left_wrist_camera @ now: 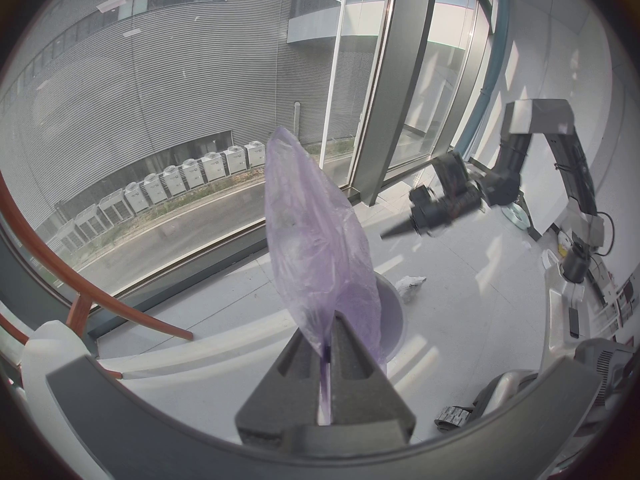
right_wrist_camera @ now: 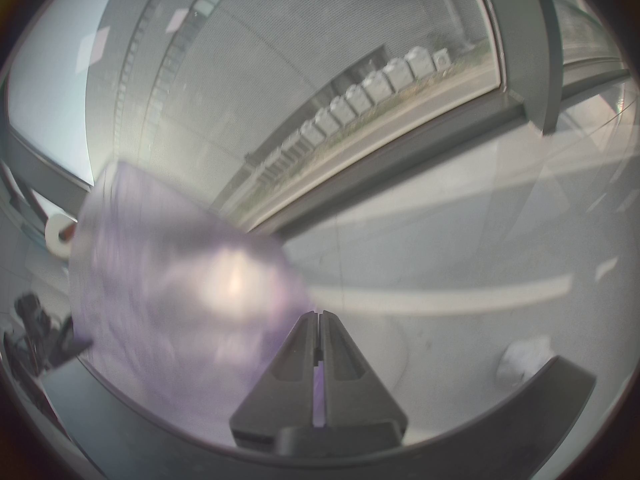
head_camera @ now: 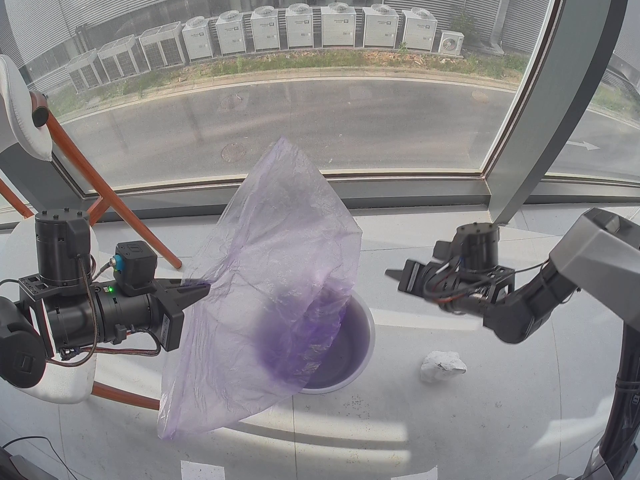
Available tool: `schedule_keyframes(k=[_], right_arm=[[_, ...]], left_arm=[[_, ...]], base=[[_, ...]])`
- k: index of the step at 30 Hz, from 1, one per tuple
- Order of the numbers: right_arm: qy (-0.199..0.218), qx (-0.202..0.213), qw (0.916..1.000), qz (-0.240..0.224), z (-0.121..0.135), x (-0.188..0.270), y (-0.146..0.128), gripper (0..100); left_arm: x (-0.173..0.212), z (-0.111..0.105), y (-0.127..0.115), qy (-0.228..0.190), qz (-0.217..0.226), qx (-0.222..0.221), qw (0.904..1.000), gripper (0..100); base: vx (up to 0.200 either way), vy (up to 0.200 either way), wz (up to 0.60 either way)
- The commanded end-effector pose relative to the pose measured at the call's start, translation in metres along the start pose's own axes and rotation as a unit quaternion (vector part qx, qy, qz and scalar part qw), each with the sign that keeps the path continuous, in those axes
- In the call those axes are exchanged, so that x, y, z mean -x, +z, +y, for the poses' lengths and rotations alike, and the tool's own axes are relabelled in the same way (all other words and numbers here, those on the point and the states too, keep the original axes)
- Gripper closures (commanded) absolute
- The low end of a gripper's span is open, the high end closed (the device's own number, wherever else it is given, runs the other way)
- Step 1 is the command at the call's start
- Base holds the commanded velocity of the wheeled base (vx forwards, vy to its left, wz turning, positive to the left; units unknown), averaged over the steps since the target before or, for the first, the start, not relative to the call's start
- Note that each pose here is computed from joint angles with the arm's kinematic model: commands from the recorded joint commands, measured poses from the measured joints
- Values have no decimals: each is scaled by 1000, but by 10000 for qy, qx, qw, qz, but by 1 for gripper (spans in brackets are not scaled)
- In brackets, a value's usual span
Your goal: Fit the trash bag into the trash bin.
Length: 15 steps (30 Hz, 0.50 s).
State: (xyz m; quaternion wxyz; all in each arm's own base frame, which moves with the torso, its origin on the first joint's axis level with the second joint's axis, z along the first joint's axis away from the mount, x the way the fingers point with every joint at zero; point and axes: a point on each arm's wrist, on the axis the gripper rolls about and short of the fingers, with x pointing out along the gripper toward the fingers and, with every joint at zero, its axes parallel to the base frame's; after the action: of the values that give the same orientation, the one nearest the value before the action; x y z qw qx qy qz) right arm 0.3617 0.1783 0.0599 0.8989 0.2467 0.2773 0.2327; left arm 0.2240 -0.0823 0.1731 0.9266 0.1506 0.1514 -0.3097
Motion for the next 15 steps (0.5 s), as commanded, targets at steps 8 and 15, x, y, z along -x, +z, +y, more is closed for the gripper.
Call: schedule_keyframes(k=[8,15], right_arm=[[393,68,9882,-1476,-9,-5,99,100],[912,140,9888,-1171,14,-15,88,100]], left_arm=[[1,-23,-9,-737,148,-798,9940,100],[-2,-33,-11,-969,189,-1001,9901,100]], base=[[0,0,0],[0,0,0]])
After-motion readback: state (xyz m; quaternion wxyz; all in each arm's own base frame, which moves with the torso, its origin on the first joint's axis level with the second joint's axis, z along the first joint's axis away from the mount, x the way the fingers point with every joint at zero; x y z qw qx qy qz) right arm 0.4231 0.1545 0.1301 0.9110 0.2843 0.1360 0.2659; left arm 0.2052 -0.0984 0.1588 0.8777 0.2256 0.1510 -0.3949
